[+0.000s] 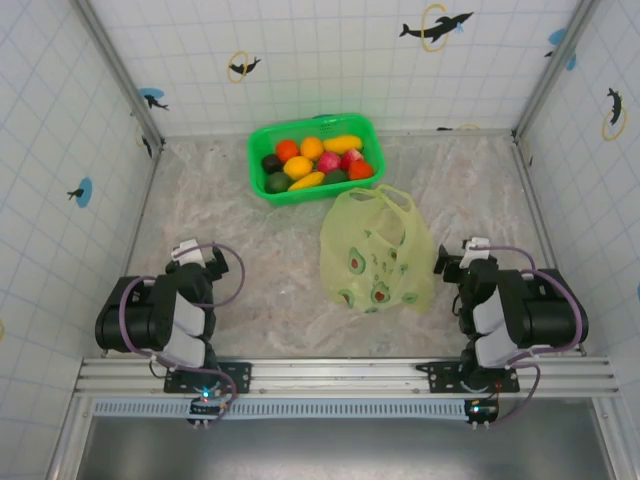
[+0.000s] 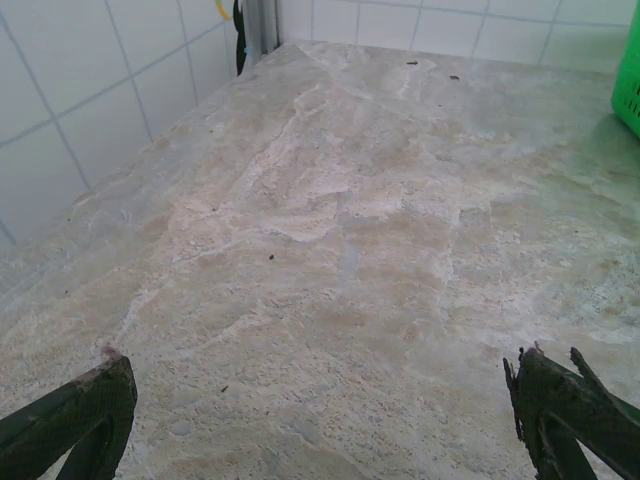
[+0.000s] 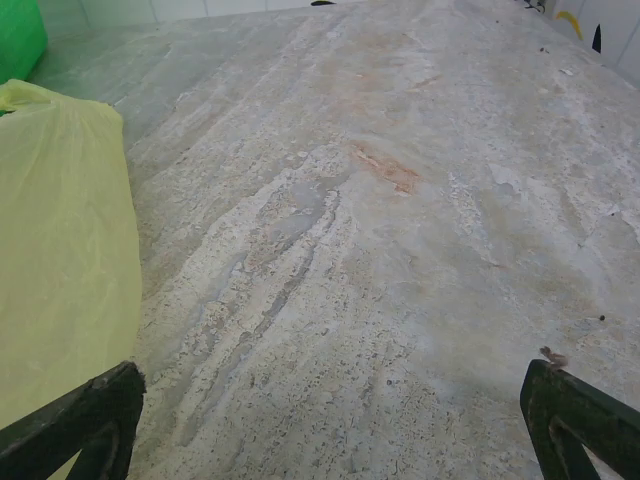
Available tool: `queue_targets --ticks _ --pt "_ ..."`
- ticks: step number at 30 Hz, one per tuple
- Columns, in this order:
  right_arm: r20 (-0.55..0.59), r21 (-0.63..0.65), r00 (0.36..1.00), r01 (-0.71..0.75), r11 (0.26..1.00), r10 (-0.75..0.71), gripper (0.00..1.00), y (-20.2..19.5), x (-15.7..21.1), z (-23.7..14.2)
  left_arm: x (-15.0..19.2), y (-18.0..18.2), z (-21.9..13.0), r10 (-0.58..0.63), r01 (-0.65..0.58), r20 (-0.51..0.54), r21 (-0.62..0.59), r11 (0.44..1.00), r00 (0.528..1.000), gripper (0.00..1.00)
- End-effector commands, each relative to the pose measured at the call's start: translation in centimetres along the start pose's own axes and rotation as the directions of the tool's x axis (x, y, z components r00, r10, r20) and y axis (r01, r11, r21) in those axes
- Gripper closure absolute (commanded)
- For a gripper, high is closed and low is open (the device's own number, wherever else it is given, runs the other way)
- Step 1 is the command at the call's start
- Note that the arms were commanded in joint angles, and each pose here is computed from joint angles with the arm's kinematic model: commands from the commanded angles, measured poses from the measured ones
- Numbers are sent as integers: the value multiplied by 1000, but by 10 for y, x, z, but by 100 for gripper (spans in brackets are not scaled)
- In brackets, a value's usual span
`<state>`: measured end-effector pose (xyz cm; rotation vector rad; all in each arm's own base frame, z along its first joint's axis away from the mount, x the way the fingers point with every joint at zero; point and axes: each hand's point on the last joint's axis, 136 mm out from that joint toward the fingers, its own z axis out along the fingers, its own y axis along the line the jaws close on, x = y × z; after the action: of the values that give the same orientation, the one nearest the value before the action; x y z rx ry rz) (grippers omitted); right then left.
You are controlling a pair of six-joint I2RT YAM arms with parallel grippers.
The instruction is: Place the fake fruits into the plastic bag and tie a complex knot
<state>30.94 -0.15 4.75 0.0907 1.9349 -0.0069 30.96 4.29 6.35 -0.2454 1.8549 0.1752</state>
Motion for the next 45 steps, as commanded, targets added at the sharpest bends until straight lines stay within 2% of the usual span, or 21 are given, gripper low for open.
queue_targets --ticks 1,31,34,35,39,41,43,45 --pt "17 0 1000 7 1000 -7 1 0 -4 0 0 0 -5 -12 12 11 1 1000 1000 2" --pt "41 1 999 -1 1000 1 1 -2 -11 -1 -5 -1 -9 10 -9 41 -19 1000 999 2" --pt "5 42 1000 15 999 -15 1 -4 -22 5 -20 11 -11 -4 11 64 -112 994 998 2" --pt "8 59 1000 30 998 -30 1 -2 -32 6 -26 7 -11 15 -9 54 -105 994 998 2" --pt "125 31 988 86 996 -89 1 25 -90 -4 -79 -22 -21 37 -35 192 -17 999 981 2" --pt "209 -29 974 90 995 -82 1 49 -124 -17 -107 -48 -25 1 -17 216 71 997 976 2" --pt "267 -110 961 103 989 -70 1 79 -151 -32 -135 -79 -33 -93 50 203 207 977 975 2" --pt "260 -182 963 121 976 -71 1 112 -167 -47 -157 -106 -44 -217 179 92 313 933 972 2"
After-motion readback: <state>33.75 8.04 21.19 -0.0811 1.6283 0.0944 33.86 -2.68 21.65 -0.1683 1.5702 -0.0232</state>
